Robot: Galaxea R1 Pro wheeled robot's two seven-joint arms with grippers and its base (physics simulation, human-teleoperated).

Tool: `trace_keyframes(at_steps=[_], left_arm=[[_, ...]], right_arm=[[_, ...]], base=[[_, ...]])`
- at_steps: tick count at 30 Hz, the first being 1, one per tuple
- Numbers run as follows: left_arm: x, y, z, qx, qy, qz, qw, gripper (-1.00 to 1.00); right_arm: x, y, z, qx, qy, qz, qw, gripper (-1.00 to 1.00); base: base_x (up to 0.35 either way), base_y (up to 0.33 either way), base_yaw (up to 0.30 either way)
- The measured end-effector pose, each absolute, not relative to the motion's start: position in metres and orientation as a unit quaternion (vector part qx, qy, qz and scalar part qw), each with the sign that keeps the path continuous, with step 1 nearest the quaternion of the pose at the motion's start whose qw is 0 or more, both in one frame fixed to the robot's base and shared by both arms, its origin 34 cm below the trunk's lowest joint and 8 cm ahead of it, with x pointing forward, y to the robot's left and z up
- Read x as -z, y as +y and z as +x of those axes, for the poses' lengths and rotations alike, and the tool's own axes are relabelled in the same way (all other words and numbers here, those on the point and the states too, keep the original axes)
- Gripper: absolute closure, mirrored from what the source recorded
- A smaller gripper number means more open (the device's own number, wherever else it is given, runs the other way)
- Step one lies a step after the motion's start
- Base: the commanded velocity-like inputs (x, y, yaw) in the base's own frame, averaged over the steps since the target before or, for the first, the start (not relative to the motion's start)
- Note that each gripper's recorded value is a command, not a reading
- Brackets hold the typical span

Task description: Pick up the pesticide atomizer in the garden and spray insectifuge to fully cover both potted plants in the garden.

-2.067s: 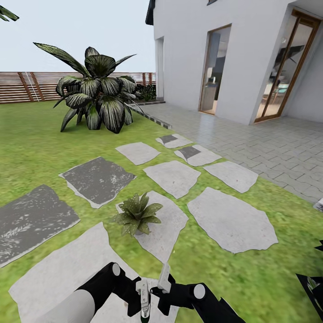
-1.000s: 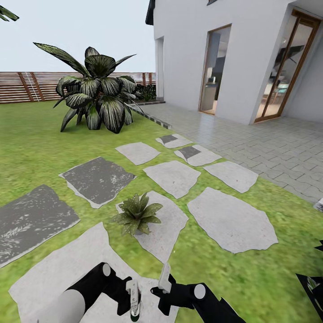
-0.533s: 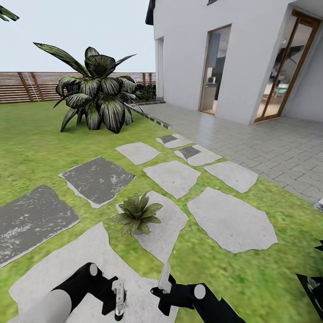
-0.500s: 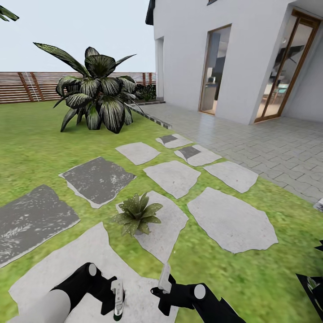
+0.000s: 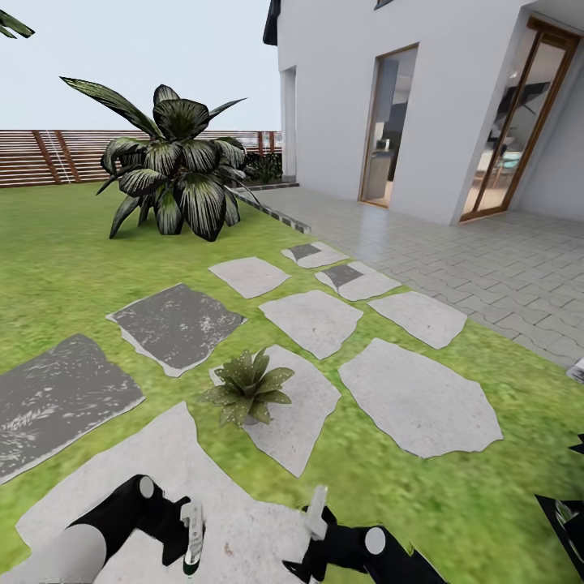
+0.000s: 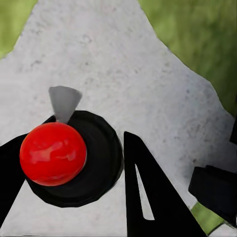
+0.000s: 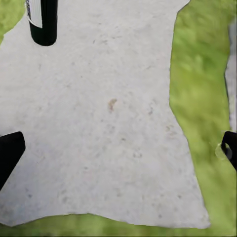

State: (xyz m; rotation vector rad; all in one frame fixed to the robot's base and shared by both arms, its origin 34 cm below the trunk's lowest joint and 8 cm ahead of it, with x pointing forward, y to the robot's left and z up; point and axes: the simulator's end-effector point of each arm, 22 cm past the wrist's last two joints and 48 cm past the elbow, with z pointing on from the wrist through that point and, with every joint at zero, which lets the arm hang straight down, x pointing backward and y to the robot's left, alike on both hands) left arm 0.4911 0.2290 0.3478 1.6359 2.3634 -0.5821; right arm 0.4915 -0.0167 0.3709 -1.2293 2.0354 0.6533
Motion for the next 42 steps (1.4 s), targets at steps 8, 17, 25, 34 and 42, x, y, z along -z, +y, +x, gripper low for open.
trace_keyframes(at_steps=[8, 17, 25, 34, 42], left_arm=[[-0.317, 0.276, 0.532, 0.088, 0.924, 0.272, 0.256, 1.0], [-0.299, 0.362, 0.493, -0.074, 0.942, 0.021, 0.327, 1.0], [-0.279, 0.357, 0.452, -0.067, 0.955, -0.015, 0.29, 1.0], [-0.276, 0.359, 0.445, -0.067, 0.955, -0.032, 0.286, 1.0], [-0.276, 0.359, 0.445, -0.068, 0.955, -0.032, 0.287, 1.0]], right_arm=[[-0.315, -0.112, 0.499, -0.078, 0.859, -0.341, 0.373, -1.0], [-0.315, -0.187, 0.515, 0.005, 0.909, -0.107, 0.402, -1.0], [-0.288, -0.217, 0.47, 0.03, 0.93, -0.111, 0.35, -1.0], [-0.282, -0.218, 0.454, 0.029, 0.934, -0.111, 0.339, -1.0], [-0.28, -0.218, 0.449, 0.029, 0.935, -0.112, 0.335, -1.0]], base=[[0.0, 0.0, 0.0], [0.0, 0.0, 0.0], [0.0, 0.0, 0.0], [0.0, 0.0, 0.0], [0.0, 0.0, 0.0]])
